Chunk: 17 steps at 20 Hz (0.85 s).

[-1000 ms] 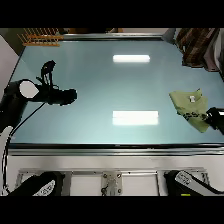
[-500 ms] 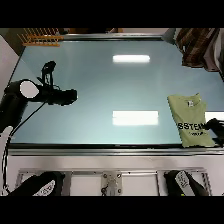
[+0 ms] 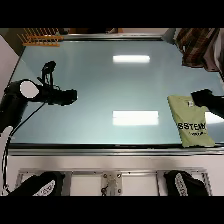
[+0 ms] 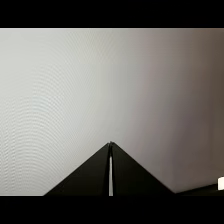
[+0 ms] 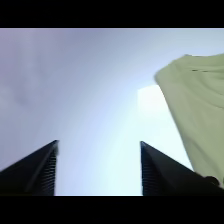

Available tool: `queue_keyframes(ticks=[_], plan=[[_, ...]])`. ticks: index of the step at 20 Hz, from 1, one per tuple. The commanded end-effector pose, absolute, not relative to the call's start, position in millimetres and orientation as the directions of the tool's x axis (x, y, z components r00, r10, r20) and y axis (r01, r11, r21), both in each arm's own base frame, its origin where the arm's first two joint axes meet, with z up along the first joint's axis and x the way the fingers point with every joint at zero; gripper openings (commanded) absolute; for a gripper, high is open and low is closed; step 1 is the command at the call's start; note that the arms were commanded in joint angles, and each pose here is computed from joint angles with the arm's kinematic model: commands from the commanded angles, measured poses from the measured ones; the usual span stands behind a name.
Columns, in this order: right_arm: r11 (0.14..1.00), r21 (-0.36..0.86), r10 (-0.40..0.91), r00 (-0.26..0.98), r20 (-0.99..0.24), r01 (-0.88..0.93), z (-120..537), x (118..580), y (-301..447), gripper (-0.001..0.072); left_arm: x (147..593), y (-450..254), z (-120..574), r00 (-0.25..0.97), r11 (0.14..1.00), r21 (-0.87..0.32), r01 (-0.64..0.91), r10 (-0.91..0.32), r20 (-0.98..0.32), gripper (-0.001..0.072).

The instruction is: Fold the clothes and pants, and hang the long-sleeved shirts on hangers.

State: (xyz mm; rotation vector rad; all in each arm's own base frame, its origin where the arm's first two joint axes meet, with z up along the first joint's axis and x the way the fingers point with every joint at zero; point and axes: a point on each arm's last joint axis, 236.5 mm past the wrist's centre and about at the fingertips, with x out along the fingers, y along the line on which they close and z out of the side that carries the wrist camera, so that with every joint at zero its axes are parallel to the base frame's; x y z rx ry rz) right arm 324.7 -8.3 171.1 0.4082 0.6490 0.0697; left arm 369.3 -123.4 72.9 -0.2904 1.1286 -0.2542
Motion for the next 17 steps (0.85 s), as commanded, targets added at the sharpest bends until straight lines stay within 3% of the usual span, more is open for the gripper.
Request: queue_keyframes(ticks=[1, 2, 17], plan=[[0.917, 0.345, 0.369, 0.748, -0.551, -0.198, 176, 322, 60, 0.0143, 370, -123, 73, 0.409, 0.934, -0.353, 0.054, -0.343, -0.846, 0.0007], [0.913, 0.346, 0.387, 0.736, -0.556, -0.218, 174, 322, 67, 0.002, 370, -124, 74, 0.411, 0.934, -0.354, 0.054, -0.343, -0.844, 0.0007], [0.904, 0.358, 0.414, 0.696, -0.586, -0.236, 166, 314, 75, 0.0017, 370, -123, 73, 0.411, 0.934, -0.353, 0.054, -0.343, -0.845, 0.0007]])
